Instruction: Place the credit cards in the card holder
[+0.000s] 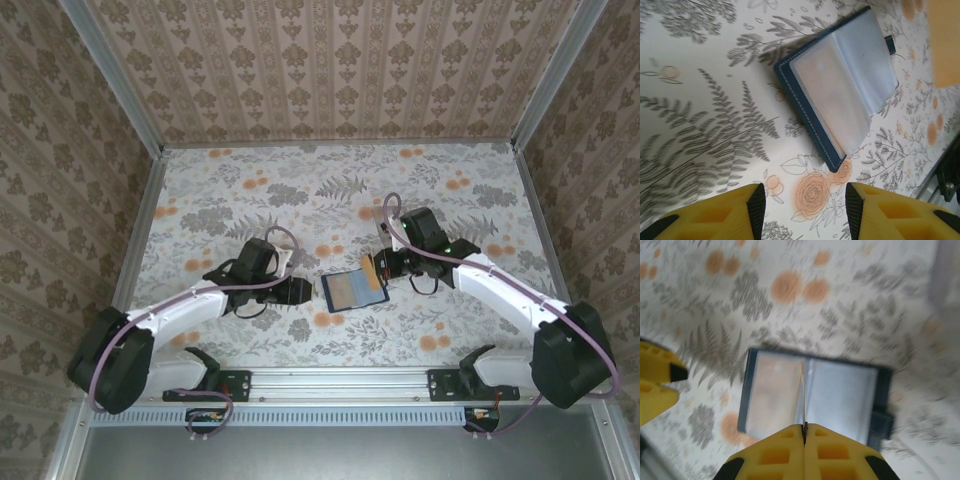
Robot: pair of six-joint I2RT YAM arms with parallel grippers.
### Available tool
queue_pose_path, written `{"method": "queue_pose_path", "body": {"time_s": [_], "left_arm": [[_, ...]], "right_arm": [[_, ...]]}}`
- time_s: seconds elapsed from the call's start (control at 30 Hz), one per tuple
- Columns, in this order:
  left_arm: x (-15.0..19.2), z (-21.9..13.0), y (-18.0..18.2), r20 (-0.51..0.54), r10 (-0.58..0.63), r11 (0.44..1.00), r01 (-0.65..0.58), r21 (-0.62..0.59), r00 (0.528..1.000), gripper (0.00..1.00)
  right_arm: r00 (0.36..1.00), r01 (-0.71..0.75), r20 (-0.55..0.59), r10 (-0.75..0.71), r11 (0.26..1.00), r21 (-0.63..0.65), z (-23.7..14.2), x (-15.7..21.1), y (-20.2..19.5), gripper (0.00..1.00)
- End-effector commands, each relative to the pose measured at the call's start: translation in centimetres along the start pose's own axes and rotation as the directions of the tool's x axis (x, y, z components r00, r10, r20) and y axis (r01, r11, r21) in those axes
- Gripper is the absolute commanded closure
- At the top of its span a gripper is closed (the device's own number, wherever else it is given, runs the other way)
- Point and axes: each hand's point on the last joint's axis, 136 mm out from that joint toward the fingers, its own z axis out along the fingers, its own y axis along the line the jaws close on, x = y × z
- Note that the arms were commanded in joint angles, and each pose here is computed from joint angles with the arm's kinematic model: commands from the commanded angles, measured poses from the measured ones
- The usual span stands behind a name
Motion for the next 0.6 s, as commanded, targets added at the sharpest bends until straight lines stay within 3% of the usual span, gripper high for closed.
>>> {"method": "queue_pose_path", "body": {"time_s": [0.0,0.23,0.57], "left_arm": [[-0.1,1.2,-1.3,-0.044,-0.021,0.996,0.024,0.081,0.999,0.52],[-0.4,2.8,-0.9,-0.066,-0.048,0.996,0.052,0.068,0.997,0.57],[-0.8,4.5,-0.4,-0.086,-0.067,0.996,0.072,0.056,0.994,0.75]], "right_arm": [[0.997,-0.065,-0.053,0.055,0.972,-0.226,1.4,0.9,2.0,1.00],[0.985,-0.151,-0.125,0.122,0.955,-0.257,4.3,2.4,-0.1,1.00],[0.968,-0.226,-0.176,0.181,0.931,-0.285,5.8,2.3,-1.2,1.00]]}}
